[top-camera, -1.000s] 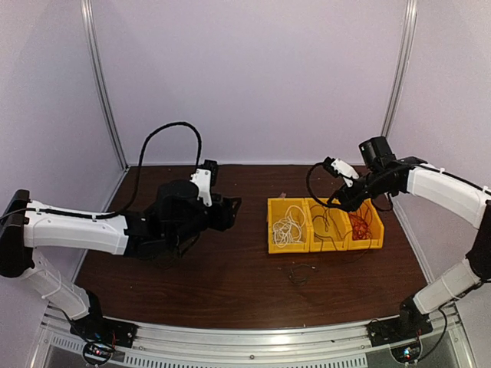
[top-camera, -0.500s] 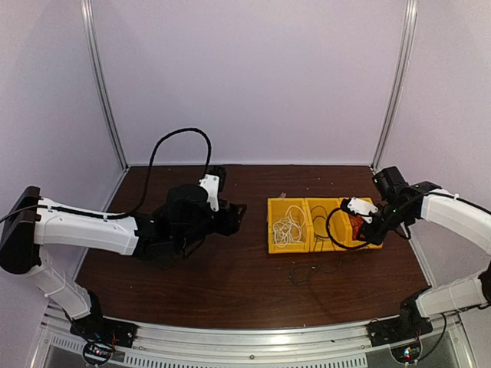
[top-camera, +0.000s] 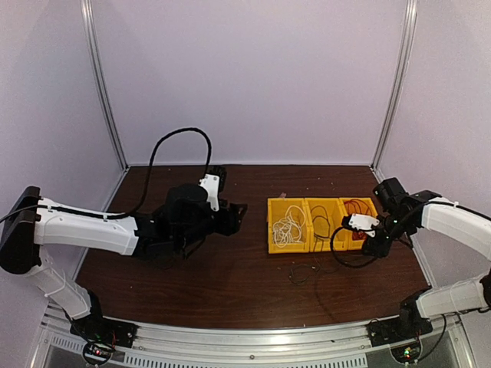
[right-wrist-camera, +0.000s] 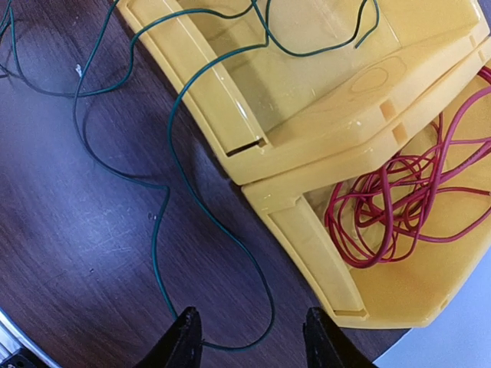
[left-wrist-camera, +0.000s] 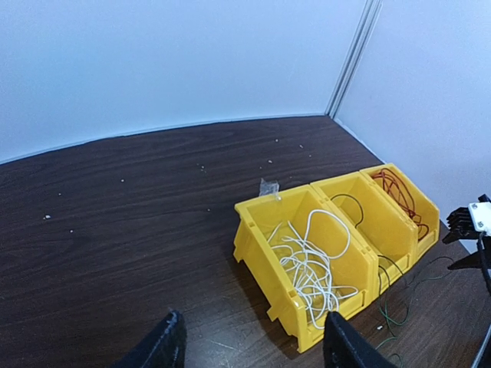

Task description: Untangle the cables

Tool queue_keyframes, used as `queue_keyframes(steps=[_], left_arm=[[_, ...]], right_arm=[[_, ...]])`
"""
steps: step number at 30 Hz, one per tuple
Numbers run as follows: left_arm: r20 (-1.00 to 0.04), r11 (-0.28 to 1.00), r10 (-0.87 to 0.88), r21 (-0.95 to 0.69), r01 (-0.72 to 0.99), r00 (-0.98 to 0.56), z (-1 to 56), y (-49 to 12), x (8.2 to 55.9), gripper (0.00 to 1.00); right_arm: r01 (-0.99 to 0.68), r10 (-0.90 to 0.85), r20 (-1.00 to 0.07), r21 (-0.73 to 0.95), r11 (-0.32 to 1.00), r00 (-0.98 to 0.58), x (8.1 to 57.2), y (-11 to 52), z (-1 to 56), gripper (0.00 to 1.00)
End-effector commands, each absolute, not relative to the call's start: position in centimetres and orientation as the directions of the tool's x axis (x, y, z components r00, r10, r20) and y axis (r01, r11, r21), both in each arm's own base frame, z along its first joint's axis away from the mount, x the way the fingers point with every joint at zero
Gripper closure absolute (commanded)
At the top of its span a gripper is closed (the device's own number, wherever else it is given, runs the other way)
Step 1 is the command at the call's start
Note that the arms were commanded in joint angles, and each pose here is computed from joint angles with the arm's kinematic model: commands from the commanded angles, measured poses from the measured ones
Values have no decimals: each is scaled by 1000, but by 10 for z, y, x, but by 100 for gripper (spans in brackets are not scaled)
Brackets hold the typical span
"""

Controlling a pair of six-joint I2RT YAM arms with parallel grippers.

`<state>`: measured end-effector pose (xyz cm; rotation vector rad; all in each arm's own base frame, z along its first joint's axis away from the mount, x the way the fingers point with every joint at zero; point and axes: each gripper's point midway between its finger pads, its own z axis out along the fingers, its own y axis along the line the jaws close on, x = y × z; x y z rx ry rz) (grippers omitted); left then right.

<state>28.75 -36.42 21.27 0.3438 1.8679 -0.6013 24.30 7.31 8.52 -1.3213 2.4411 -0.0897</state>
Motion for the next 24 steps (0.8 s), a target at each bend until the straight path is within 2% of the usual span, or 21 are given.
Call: queue_keyframes(steps=[1,4,7,17,19,22,24], left_arm=[[-934,813,-112,-283,509,-340,230,-366,290,38],[-933,809,-116,-288,512,-341,228,-367,290,38],[-931,800,-121,-298,521,-345,226,-372,290,38],[-931,802,-111,-291,522,-348,226,-369,288,38],[-930,803,-119,-296,517,-347,226,-366,288,38],[-928,804,-123,-300,513,-351,224,-364,287,38],[-926,803,-122,-303,513,-356,223,-364,286,38]], right_arm=[[-822,-832,-329,-217,527,-447,242,81,120,53],[-856,-856,-338,-208,473,-391,231,85,130,52],[-876,-886,-276,-211,433,-372,223,77,109,52],[-881,-896,-206,-195,431,-392,233,71,76,52],[-880,-897,-190,-196,433,-399,235,70,68,58],[-866,-886,-200,-206,455,-417,245,71,64,73],[-856,-876,-210,-209,474,-434,253,73,67,91]])
